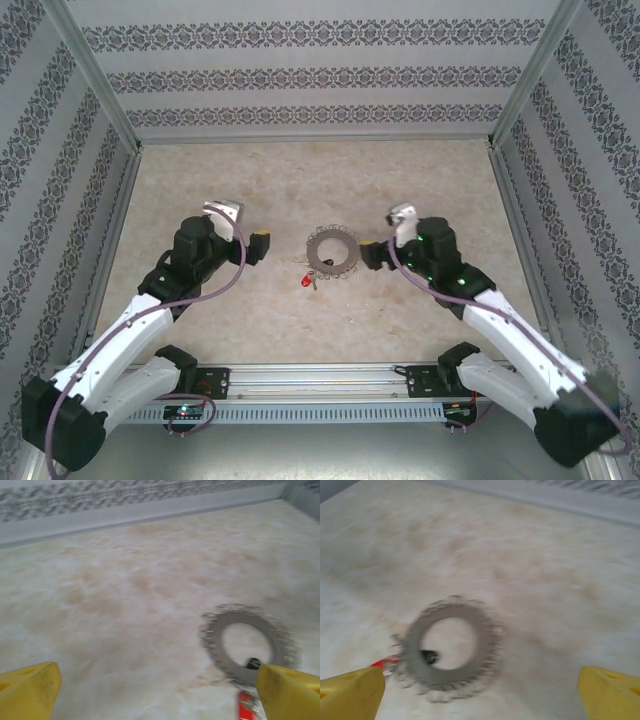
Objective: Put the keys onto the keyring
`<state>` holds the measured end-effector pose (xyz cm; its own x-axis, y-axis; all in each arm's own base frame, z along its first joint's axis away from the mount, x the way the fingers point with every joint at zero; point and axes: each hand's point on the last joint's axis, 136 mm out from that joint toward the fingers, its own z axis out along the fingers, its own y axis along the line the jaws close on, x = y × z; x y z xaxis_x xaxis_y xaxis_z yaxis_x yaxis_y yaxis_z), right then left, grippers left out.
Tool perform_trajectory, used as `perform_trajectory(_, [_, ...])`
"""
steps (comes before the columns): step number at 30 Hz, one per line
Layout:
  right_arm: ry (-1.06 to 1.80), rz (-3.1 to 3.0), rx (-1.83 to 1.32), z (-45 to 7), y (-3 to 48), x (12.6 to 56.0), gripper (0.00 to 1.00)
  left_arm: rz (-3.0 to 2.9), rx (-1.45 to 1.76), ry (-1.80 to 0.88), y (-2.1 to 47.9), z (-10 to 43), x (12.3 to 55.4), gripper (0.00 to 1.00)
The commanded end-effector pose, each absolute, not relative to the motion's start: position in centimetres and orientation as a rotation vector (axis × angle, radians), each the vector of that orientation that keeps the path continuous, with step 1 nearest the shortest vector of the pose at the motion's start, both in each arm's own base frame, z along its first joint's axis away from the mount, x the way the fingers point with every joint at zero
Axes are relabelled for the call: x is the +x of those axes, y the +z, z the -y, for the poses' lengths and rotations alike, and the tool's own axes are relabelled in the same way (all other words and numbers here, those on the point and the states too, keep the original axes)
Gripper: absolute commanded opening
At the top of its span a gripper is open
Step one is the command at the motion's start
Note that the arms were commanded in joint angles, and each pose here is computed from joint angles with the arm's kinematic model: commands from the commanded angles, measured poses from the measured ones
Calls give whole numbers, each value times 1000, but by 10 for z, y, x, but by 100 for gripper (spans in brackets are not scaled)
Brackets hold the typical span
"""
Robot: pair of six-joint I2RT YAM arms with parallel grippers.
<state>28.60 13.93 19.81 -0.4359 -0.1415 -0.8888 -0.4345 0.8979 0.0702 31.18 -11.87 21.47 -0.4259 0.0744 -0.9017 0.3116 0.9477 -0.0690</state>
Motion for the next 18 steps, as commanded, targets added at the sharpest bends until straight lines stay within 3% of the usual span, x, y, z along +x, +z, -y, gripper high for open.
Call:
perform_trajectory(1, [142,-1908,-178,-76,201,297,98,-1987,98,-161,212,79,338,100])
perform_trajectory(7, [53,-1800,28,-15,170,303,98,-1978,-98,23,192,17,352,100])
perform_trajectory(18, [22,-1817,-9,-8,131,359,98,-1924,-189,104,142,-24,373,100])
